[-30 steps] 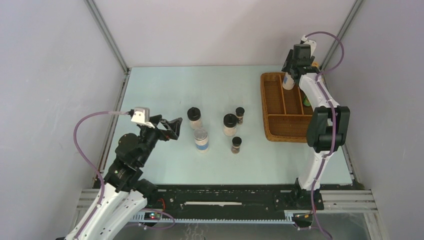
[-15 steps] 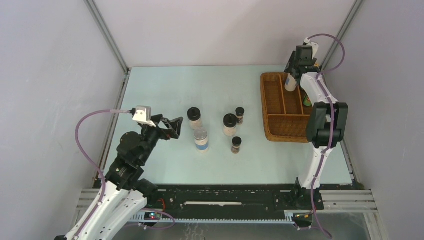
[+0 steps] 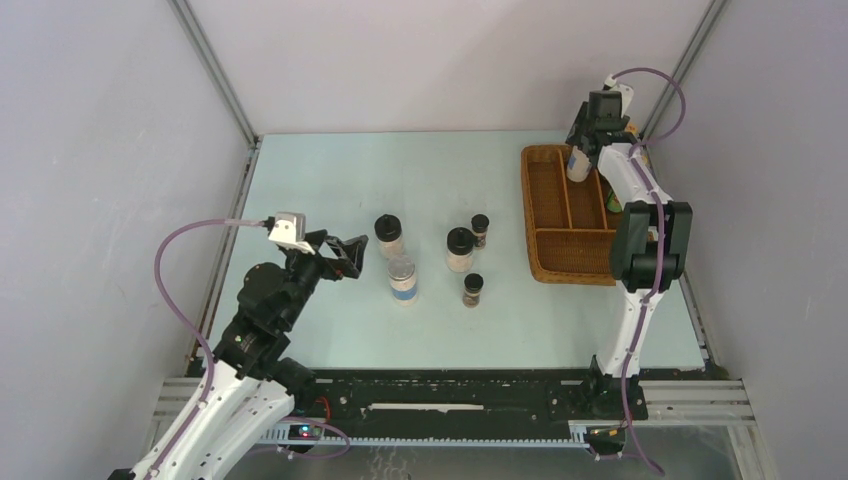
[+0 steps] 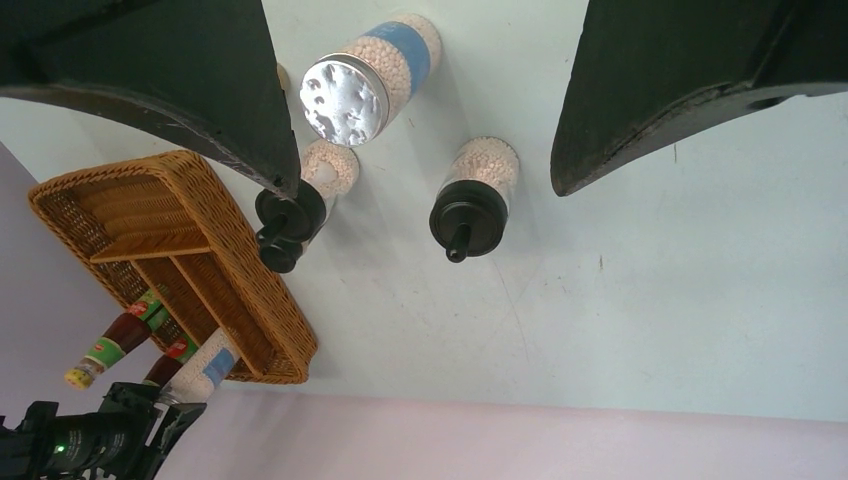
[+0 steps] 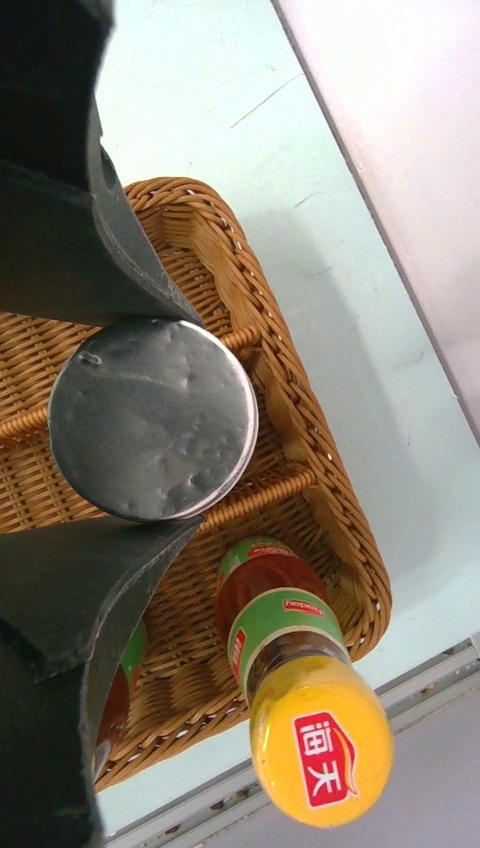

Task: Organize the condiment bottles
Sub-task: Place the bottle in the storage box.

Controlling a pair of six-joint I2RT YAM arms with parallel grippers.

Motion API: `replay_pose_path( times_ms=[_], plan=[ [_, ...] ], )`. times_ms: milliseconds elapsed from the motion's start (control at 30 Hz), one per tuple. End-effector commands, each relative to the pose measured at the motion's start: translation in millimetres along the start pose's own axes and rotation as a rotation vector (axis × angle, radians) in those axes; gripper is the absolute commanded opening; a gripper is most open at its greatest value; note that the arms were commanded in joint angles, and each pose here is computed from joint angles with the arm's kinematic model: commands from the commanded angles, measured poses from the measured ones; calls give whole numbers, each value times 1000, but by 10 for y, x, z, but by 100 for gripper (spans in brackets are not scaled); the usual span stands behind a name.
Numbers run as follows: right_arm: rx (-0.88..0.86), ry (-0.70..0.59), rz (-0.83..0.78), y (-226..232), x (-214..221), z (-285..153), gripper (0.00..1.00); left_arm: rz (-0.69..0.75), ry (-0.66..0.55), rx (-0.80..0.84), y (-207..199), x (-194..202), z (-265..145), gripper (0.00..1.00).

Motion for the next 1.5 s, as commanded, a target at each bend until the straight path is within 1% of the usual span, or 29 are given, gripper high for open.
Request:
replay_pose_path(
  times_ms=[0, 1467],
  plan=[
    [-38, -131, 60, 142, -447, -68, 0, 15, -10, -3, 13, 26, 25, 100],
    [-30, -83, 45, 201, -228, 99, 0, 18, -2, -2, 8, 37, 52, 100]
  ],
)
Point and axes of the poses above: each gripper's point midway between its finger pads, its own z axis out along the fingers, its own y axis along the line the jaws close on, x = y × z, the point moved 3 cm from there along -z, back along the fingers, and after that the axes turned 3 degrees about z, right-handed, at the moved point
